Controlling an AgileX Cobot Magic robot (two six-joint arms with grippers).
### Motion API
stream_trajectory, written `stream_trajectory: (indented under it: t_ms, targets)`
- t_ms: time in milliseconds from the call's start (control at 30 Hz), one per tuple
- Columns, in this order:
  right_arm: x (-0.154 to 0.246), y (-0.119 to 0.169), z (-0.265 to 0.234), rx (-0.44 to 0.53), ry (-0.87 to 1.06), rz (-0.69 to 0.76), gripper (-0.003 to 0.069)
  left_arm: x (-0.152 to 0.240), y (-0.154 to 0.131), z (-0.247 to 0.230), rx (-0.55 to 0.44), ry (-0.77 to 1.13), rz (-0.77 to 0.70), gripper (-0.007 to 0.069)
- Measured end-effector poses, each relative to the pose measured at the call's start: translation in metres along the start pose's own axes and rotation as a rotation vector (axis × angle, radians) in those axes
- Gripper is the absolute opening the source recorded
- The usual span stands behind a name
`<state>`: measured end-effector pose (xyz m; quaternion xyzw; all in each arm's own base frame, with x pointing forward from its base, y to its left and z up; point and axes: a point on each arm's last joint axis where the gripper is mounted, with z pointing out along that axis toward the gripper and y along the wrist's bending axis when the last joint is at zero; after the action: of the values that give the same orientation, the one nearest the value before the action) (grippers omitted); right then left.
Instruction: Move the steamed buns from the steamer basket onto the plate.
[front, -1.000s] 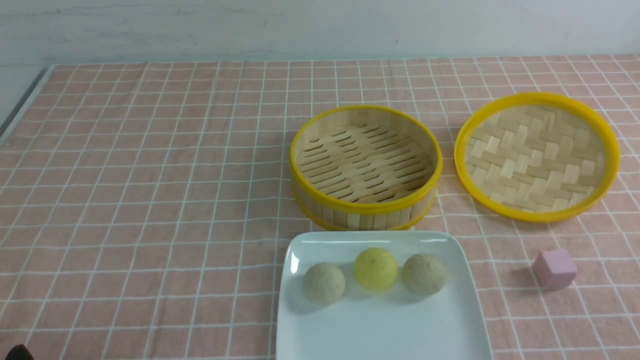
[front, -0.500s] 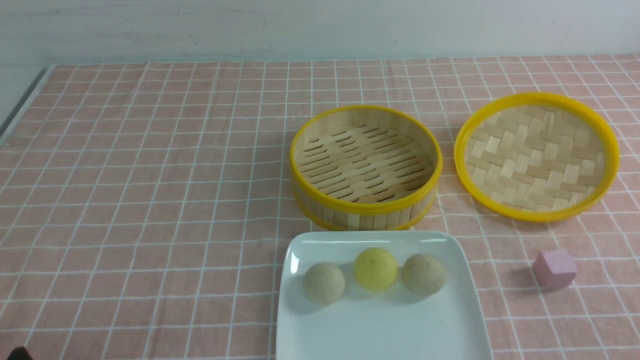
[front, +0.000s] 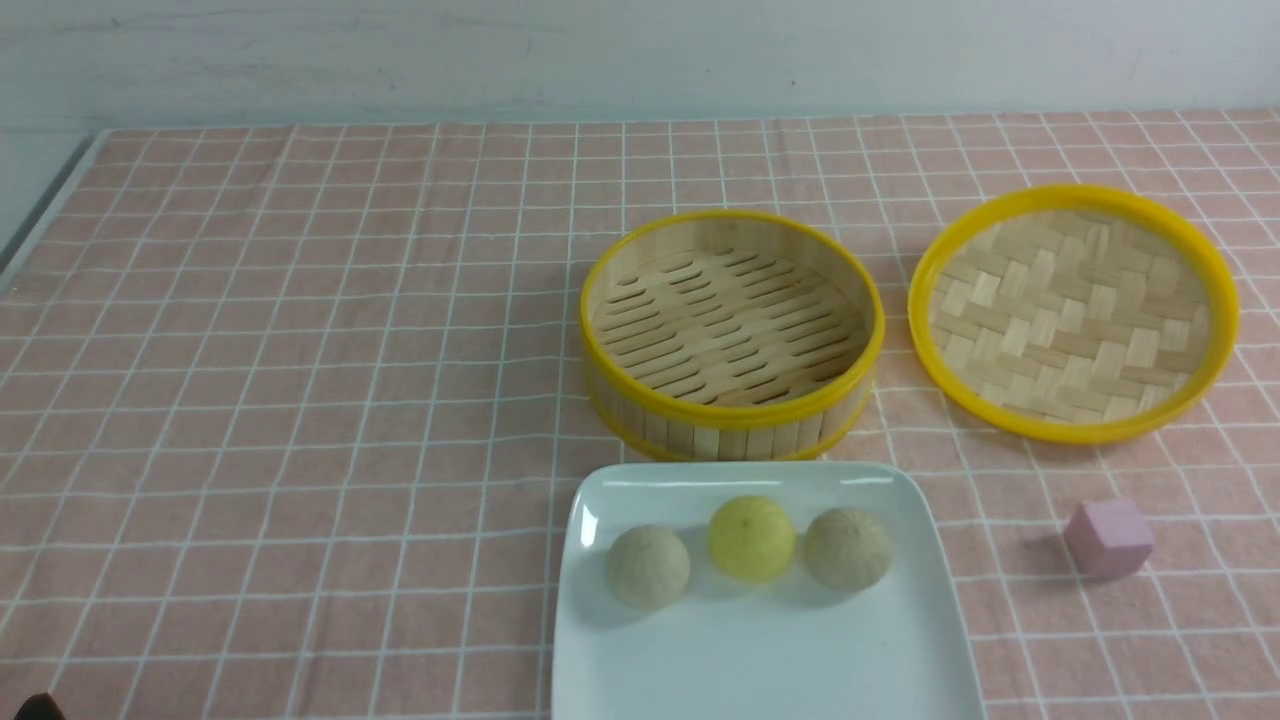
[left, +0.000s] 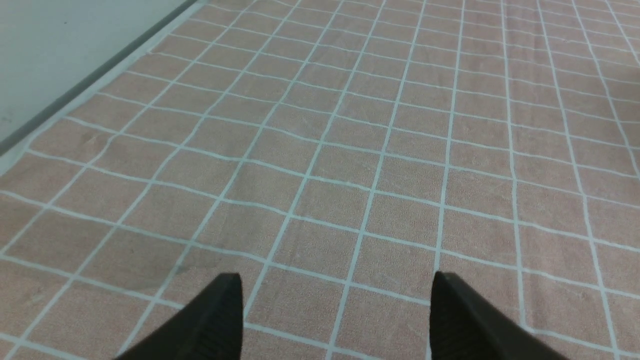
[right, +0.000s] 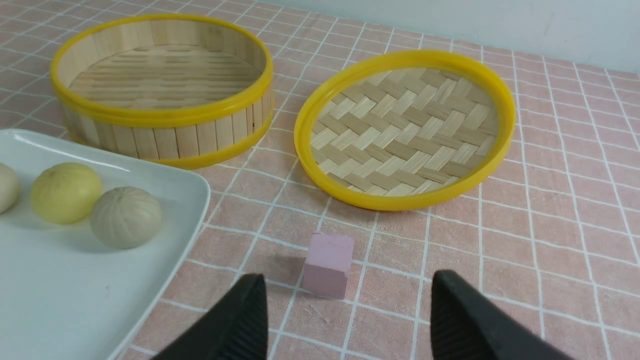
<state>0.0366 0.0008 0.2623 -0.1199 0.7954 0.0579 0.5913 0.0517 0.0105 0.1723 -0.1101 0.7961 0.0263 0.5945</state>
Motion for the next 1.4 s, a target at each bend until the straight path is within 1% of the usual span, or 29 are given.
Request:
stream_trajectory:
  t_ms: [567, 633, 700, 800, 867, 967, 1000, 1033, 1100, 1167, 1233, 1300, 1333, 1400]
  targets:
    - [0.000, 0.000, 0.000, -0.001, -0.004, 0.000, 0.0442, 0.000, 0.000, 0.000, 0.000, 0.001, 0.000, 0.0503]
    - [-0.001, 0.001, 0.001, -0.006, -0.026, 0.000, 0.0442, 0.000, 0.000, 0.000, 0.000, 0.001, 0.000, 0.0503]
    - [-0.004, 0.003, 0.007, -0.019, -0.098, -0.018, 0.0442, 0.000, 0.000, 0.000, 0.000, 0.001, 0.000, 0.0503]
    - [-0.002, 0.007, 0.023, -0.016, -0.169, -0.083, 0.0442, 0.000, 0.000, 0.000, 0.000, 0.001, 0.000, 0.0503]
    - [0.000, 0.008, 0.032, -0.009, -0.178, -0.103, 0.0442, 0.000, 0.000, 0.000, 0.000, 0.001, 0.000, 0.0503]
    - [0.013, 0.006, 0.047, 0.040, -0.167, -0.068, 0.0442, 0.000, 0.000, 0.000, 0.000, 0.001, 0.000, 0.0501]
    - [0.018, 0.005, 0.049, 0.043, -0.153, -0.051, 0.0442, 0.000, 0.000, 0.000, 0.000, 0.001, 0.000, 0.0500]
    - [0.023, 0.003, 0.051, 0.085, -0.140, -0.022, 0.0442, 0.000, 0.000, 0.000, 0.000, 0.001, 0.000, 0.0498]
    - [0.031, -0.001, 0.053, 0.133, -0.115, 0.016, 0.0442, 0.000, 0.000, 0.000, 0.000, 0.001, 0.000, 0.0495]
    - [0.037, -0.004, 0.054, 0.181, -0.098, 0.038, 0.0442, 0.000, 0.000, 0.000, 0.000, 0.001, 0.000, 0.0494]
    - [0.049, -0.009, 0.055, 0.248, -0.061, 0.059, 0.0442, 0.000, 0.000, 0.000, 0.000, 0.001, 0.000, 0.0494]
    - [0.059, -0.012, 0.056, 0.294, -0.031, 0.073, 0.0442, 0.000, 0.000, 0.000, 0.000, 0.001, 0.000, 0.0494]
    - [0.061, -0.012, 0.056, 0.297, -0.025, 0.076, 0.0442, 0.000, 0.000, 0.000, 0.000, 0.001, 0.000, 0.0494]
    - [0.069, -0.014, 0.055, 0.337, -0.012, 0.088, 0.0442, 0.000, 0.000, 0.000, 0.000, 0.001, 0.000, 0.0494]
